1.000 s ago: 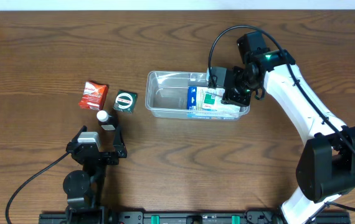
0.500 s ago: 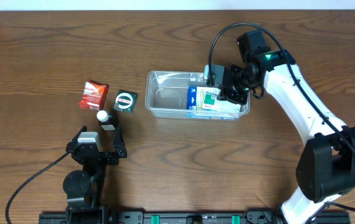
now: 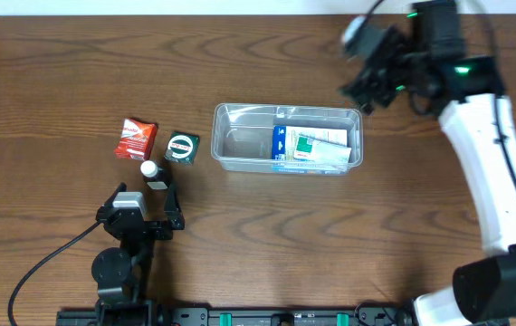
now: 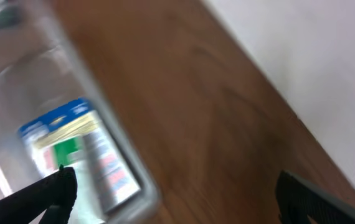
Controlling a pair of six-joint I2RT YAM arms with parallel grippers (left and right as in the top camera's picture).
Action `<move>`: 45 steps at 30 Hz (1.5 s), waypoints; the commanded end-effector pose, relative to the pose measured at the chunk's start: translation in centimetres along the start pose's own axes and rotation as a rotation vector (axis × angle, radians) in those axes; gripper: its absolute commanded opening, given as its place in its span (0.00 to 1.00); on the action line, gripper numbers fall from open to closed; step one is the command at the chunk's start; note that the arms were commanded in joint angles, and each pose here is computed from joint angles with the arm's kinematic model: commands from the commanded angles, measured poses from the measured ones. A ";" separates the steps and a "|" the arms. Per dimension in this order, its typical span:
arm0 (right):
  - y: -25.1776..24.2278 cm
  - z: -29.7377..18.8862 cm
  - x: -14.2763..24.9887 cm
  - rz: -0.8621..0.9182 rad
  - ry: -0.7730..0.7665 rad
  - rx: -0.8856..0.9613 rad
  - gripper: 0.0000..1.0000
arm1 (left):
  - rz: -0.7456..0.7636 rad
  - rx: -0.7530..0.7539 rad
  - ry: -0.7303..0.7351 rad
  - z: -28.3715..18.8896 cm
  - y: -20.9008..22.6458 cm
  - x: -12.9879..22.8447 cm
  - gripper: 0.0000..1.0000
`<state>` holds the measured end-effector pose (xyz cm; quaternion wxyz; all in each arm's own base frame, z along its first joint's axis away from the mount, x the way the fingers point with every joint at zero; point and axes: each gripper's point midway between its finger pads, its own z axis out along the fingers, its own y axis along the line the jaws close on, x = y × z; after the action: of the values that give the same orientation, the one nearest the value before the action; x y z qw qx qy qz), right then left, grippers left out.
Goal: Pack container
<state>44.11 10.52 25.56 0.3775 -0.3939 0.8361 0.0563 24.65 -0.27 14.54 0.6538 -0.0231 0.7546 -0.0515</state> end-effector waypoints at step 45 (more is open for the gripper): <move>-13.6 -8.6 14.7 0.811 0.095 0.332 0.99 | -0.072 0.052 0.464 4.1 -2.1 -12.3 0.98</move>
<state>42.60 -11.07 24.11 0.3392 0.0239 0.9394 0.0436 28.60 -1.32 24.50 0.4696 -0.0489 0.8749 -0.1075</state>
